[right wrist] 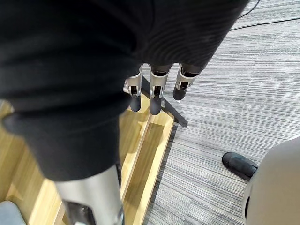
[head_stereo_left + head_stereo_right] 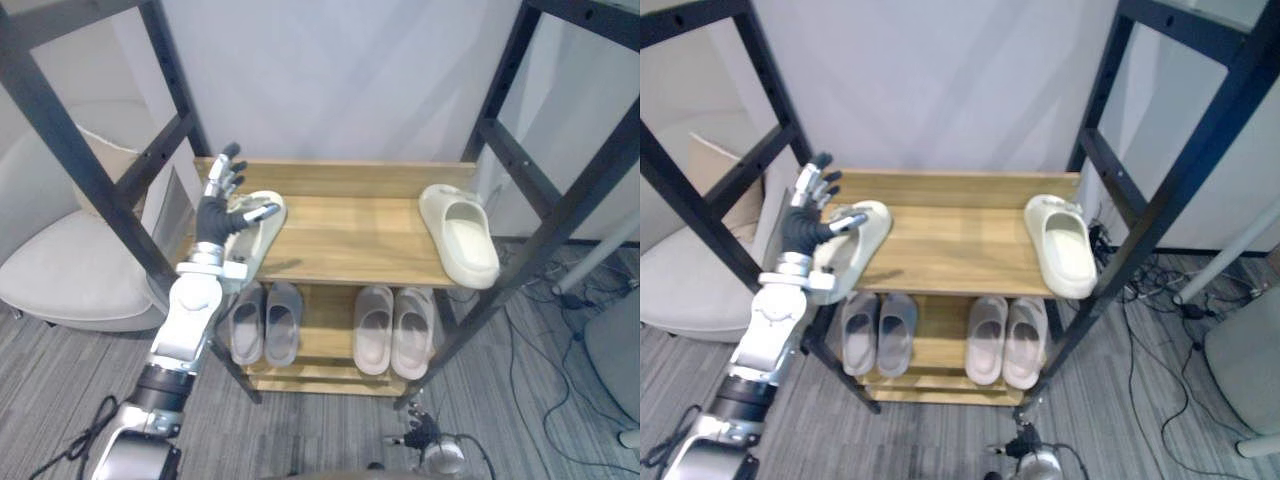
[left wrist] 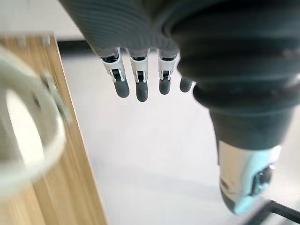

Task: Organize the slippers on the shoe rack

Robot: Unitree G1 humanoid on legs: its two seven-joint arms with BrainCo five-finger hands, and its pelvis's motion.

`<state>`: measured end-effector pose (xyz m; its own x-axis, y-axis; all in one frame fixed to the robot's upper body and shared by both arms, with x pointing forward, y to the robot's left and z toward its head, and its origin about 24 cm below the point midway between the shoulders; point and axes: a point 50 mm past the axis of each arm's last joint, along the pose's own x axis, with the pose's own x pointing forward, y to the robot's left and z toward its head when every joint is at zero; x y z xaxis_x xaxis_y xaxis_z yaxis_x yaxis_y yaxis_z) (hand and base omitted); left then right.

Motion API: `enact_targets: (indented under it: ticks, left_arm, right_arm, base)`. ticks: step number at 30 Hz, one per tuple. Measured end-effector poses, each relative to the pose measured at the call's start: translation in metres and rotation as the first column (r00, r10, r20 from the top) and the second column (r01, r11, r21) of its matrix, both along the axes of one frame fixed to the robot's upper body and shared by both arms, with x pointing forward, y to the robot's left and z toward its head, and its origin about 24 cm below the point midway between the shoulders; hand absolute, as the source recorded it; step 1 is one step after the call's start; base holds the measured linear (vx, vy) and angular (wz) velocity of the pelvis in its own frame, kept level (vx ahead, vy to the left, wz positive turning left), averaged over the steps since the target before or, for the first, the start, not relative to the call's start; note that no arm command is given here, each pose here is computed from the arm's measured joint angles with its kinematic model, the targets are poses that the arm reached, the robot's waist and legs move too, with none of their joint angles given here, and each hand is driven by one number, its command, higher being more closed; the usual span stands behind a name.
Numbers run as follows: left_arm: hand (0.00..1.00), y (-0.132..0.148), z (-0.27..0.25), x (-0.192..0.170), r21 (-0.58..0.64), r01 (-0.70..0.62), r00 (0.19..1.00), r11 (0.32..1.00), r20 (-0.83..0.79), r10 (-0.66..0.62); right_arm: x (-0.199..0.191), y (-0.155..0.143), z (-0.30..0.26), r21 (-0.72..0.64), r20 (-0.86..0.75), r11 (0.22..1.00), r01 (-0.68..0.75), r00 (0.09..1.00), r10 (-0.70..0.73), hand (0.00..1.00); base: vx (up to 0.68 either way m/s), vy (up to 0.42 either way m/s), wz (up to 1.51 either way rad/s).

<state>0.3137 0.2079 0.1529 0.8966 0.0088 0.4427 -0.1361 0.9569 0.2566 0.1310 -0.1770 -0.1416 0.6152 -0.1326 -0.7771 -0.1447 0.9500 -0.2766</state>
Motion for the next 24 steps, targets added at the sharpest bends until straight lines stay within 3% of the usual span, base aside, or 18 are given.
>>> enact_targets:
  ticks: [11, 24]
  left_arm:
    - [0.00, 0.025, 0.013, 0.013, 0.139, -0.113, 0.993, 0.984, -0.013, 0.116]
    - [0.00, 0.043, 0.000, 0.016, 0.375, -0.203, 0.969, 0.905, -0.056, 0.240]
  right_arm:
    - [0.000, -0.003, 0.000, 0.007, 0.002, 1.000, 0.023, 1.000, -0.023, 0.00]
    - [0.000, -0.004, 0.001, 0.008, 0.007, 1.000, 0.026, 1.000, -0.026, 0.00]
  base:
    - [0.01, 0.006, -0.01]
    - [-0.01, 0.008, -0.05]
